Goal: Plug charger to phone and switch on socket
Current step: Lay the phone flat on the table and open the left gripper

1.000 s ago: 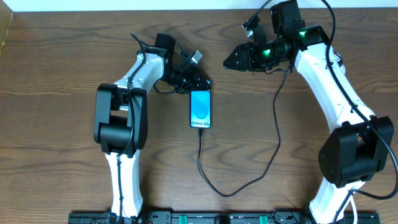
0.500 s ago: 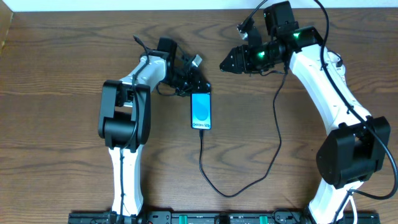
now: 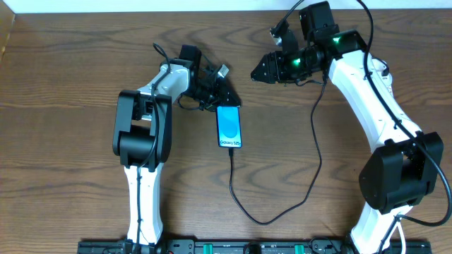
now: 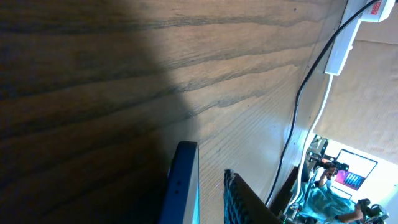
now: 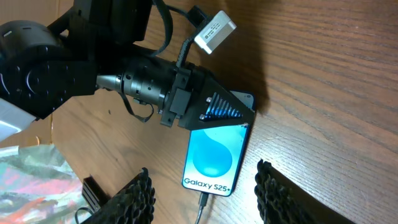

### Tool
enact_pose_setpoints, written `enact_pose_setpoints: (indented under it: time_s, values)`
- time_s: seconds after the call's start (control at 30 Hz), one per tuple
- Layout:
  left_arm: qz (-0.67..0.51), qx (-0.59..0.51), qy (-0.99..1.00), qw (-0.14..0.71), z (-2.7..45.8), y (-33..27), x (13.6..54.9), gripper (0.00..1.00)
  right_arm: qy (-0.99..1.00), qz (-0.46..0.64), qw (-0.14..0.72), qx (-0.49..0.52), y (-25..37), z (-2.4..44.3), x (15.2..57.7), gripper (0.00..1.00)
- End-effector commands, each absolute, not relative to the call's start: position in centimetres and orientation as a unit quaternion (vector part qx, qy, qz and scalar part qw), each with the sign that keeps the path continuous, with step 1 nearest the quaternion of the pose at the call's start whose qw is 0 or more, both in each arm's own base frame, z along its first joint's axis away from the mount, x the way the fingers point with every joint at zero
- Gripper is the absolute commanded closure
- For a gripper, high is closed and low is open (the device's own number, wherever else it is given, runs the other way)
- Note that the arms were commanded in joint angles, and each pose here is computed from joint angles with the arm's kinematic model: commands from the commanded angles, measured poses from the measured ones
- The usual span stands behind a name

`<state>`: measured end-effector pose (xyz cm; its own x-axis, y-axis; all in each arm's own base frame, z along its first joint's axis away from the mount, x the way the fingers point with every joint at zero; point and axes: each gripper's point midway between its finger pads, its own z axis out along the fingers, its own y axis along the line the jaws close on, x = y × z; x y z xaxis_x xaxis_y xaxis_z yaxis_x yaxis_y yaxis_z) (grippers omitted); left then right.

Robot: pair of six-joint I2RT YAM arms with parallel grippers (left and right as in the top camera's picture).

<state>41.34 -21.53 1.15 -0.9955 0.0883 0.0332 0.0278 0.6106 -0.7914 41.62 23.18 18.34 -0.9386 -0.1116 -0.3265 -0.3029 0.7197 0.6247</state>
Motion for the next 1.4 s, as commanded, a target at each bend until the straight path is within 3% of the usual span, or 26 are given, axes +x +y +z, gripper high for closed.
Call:
enact_pose_setpoints:
  time_s: [0.0,0.27,0.8,1.37]
  values:
    - [0.41,-0.028,-0.911,0.029,0.5,-20.7,41.6,0.7,0.915,0.357,0.141,-0.124,23.4,18.9,41.4,0.48]
    - [0.357,-0.026,-0.933,0.02,-0.9,-19.3,41.9,0.61,0.915,0.356,0.142,-0.127,23.4,18.9,41.4,0.48]
    - [0.189,0.008,-0.982,0.022,-4.1,-14.1,41.8,0.53,0.921,0.338,0.145,-0.128,22.9,18.5,41.5,0.48]
    - [0.174,0.009,-0.985,0.018,-4.2,-13.7,41.9,0.33,0.926,0.328,0.138,-0.123,22.5,18.1,41.3,0.47]
